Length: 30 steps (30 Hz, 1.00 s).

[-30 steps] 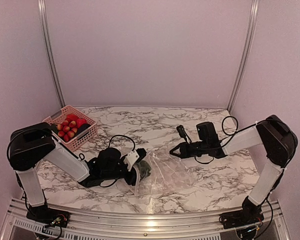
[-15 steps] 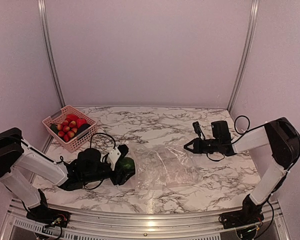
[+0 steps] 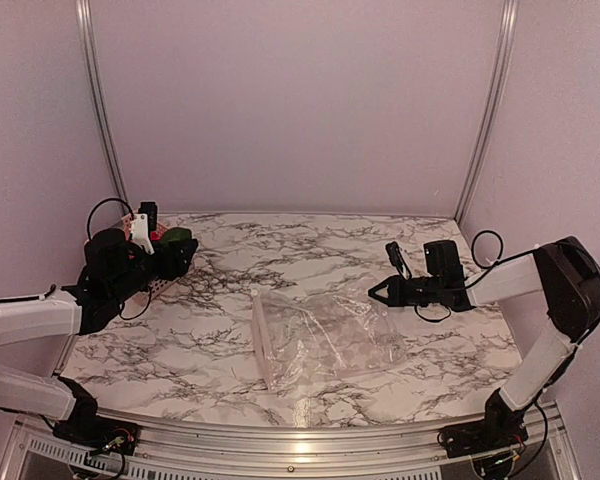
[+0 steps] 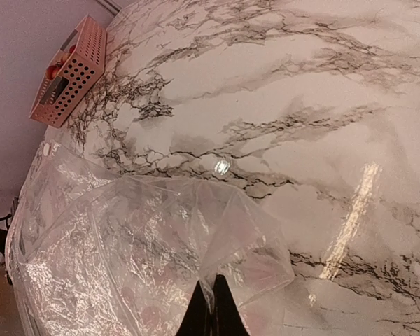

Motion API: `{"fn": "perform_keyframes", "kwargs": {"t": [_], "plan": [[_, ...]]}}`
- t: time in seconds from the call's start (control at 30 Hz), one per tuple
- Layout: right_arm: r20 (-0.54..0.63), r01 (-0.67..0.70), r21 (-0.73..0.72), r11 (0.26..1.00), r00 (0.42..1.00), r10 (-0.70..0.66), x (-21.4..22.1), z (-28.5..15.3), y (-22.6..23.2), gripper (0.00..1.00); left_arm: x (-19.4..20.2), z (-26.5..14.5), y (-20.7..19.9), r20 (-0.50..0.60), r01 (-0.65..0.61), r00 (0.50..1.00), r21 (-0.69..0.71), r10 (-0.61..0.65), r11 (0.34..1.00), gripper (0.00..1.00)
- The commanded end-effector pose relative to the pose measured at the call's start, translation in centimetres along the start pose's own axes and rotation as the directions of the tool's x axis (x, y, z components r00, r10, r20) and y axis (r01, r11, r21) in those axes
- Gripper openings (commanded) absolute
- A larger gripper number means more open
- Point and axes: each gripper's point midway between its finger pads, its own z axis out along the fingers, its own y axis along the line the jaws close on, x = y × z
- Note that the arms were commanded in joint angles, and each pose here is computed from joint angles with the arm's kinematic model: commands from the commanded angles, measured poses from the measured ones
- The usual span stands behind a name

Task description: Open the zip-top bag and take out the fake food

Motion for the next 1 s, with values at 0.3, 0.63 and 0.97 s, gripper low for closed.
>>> {"fn": "perform_keyframes", "kwargs": {"t": [0.3, 0.63, 0.97], "plan": [[0.005, 0.027, -0.018, 0.999, 1.000, -0.027, -0.2, -0.5, 0.5, 0.00, -3.0, 2.6, 15.8, -0.016, 0.329, 0.934, -0.356, -0.358, 0.875, 0.63], [0.002, 0.027, -0.036, 0.999, 1.000, -0.027, -0.5, -0.2, 0.7, 0.00, -3.1, 6.1, 23.3, -0.029, 0.313, 0.925, -0.510, -0.379, 0.802, 0.66], [0.003, 0.029, -0.051, 0.998, 1.000, -0.029, -0.7, -0.3, 1.0, 0.00, -1.7, 8.4, 30.3, -0.076, 0.245, 0.919, -0.658, -0.386, 0.712, 0.77]]}}
